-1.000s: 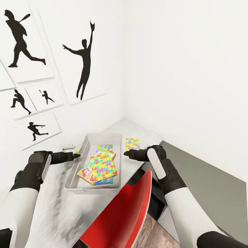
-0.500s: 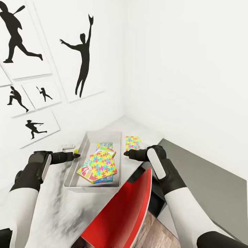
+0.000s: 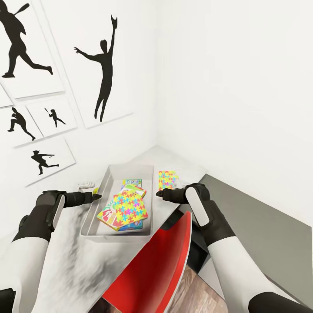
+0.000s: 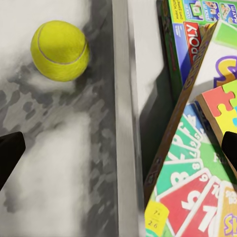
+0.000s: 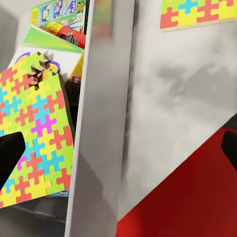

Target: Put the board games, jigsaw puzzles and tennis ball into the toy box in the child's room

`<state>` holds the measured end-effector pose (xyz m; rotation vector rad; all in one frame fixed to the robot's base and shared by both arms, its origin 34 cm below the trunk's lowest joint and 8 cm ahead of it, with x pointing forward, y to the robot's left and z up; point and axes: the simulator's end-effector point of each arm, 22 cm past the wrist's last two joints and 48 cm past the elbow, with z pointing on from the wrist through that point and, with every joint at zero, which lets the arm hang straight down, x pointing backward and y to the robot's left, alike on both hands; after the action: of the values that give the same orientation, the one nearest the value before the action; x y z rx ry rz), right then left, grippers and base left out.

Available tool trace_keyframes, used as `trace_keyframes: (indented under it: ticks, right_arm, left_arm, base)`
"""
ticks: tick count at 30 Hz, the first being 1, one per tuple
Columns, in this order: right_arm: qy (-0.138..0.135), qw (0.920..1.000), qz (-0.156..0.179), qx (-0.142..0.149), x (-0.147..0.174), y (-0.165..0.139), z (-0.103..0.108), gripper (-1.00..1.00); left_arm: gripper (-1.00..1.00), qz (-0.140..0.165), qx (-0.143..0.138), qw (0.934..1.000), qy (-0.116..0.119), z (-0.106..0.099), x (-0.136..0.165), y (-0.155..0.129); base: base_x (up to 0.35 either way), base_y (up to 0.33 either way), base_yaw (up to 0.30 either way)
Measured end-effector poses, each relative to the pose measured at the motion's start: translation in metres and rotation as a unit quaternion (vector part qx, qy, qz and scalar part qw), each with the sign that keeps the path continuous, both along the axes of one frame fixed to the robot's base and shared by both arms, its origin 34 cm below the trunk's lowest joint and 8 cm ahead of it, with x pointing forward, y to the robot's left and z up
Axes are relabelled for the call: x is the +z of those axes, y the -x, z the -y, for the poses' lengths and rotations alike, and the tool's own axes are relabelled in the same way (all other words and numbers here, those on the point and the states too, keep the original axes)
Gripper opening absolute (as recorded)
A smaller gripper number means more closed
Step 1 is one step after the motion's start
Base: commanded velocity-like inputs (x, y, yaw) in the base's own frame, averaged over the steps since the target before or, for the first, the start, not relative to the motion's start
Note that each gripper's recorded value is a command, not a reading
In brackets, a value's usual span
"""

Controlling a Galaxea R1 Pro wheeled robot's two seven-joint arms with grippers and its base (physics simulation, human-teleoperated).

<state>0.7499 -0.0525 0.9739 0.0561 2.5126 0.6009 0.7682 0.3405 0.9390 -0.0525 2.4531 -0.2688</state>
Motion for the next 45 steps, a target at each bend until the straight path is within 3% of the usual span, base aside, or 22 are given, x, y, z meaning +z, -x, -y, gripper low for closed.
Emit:
trace_keyframes:
  ticks: [17,45]
  right_arm:
    - [0.009,0.9998,0.015,0.012,0.001,0.000,-0.011,1.00]
    - [0.009,0.9997,0.018,0.011,0.001,-0.001,-0.012,1.00]
  left_arm:
    - [1.00,-0.001,0.000,1.0000,0.001,0.000,-0.002,0.000]
    - [1.00,-0.001,-0.001,1.0000,0.005,0.002,-0.002,0.000]
  base:
    - [0.000,0.000,0.114]
    - [0.000,0.000,0.009]
